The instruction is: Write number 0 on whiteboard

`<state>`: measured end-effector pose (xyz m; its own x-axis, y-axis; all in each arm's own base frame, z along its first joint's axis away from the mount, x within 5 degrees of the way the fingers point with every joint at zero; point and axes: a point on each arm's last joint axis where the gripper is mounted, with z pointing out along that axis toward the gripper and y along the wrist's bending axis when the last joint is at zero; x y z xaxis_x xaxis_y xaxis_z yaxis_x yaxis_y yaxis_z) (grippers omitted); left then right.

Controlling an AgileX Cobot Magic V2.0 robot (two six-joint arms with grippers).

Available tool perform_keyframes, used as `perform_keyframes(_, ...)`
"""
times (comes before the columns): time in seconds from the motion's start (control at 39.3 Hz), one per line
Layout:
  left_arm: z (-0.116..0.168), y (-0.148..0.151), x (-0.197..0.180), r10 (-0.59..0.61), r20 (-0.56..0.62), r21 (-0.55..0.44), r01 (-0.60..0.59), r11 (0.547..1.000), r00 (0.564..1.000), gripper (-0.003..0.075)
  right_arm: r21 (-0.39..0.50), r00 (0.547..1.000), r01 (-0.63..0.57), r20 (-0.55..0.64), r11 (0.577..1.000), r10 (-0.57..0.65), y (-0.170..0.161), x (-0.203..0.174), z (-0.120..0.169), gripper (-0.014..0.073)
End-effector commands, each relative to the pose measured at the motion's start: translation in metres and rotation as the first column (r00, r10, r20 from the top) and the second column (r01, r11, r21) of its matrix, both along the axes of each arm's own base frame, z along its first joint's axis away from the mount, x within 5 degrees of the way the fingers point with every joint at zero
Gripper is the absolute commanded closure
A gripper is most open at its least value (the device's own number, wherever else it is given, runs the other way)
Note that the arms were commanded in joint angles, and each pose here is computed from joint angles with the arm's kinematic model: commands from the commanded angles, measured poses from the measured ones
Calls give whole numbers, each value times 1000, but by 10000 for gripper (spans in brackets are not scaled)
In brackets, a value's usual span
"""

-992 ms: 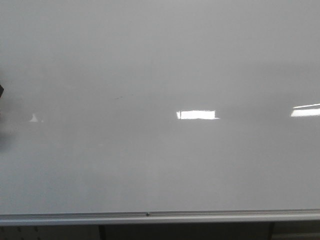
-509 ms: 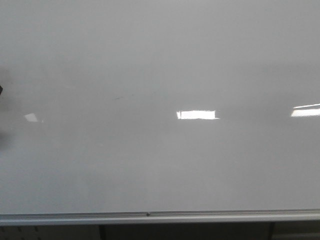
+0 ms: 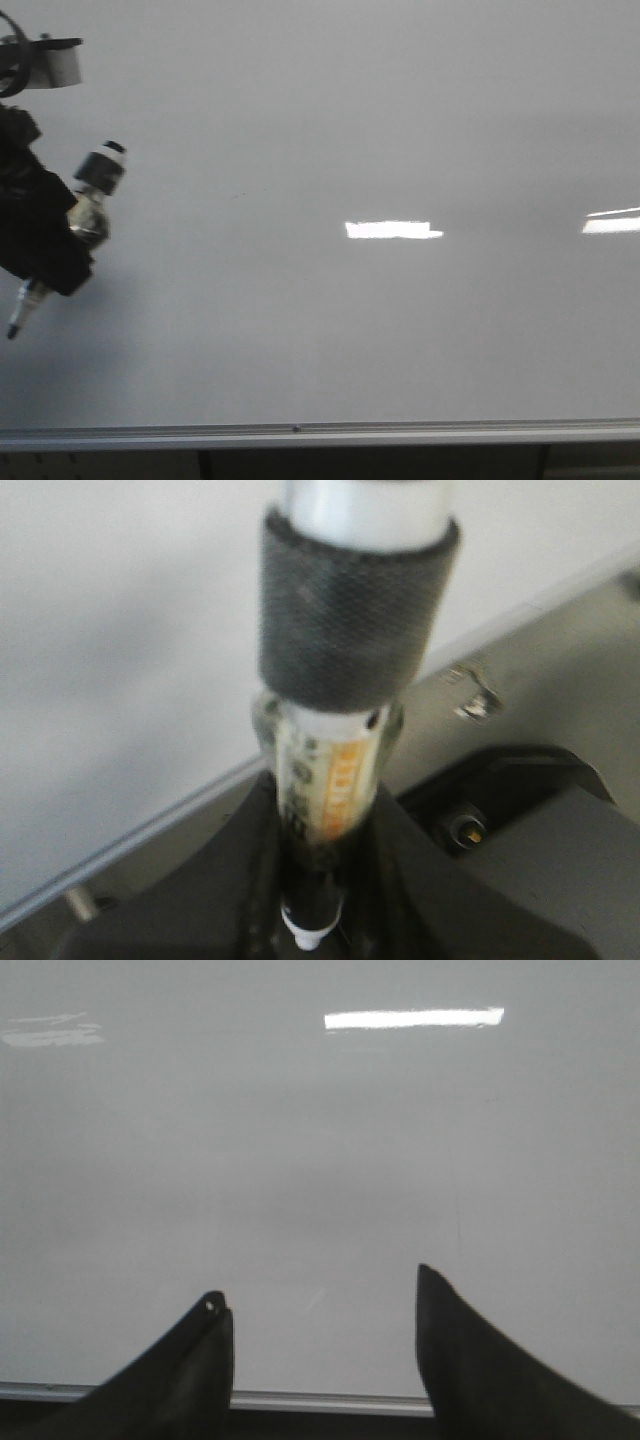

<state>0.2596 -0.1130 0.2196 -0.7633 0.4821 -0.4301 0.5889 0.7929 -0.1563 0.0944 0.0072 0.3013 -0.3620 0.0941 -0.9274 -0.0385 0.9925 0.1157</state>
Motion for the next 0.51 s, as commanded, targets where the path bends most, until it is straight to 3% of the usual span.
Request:
perform_keyframes(0.0,28,-33,-23,-280,10,-171,278,945,960,739,14,1000,-4,24,1000,4,1,12,20,160)
perform_keyframes(0.15,45,-60,-46,-506,-2,-322,478,817,863,739,31,996,-48,-73,998,50,6,24,25,158)
perform_keyframes(0.33,61,-72,-59,-640,14,-374,597,710,769,739,92,957,-216,-176,972,230,26,37,32,158)
perform_keyframes(0.43,65,-74,-66,-702,32,-411,650,639,711,739,168,881,-403,-196,899,432,49,44,41,158)
perform_keyframes(0.48,66,-74,-66,-704,38,-412,652,636,710,739,206,818,-497,-213,843,535,60,48,45,147)
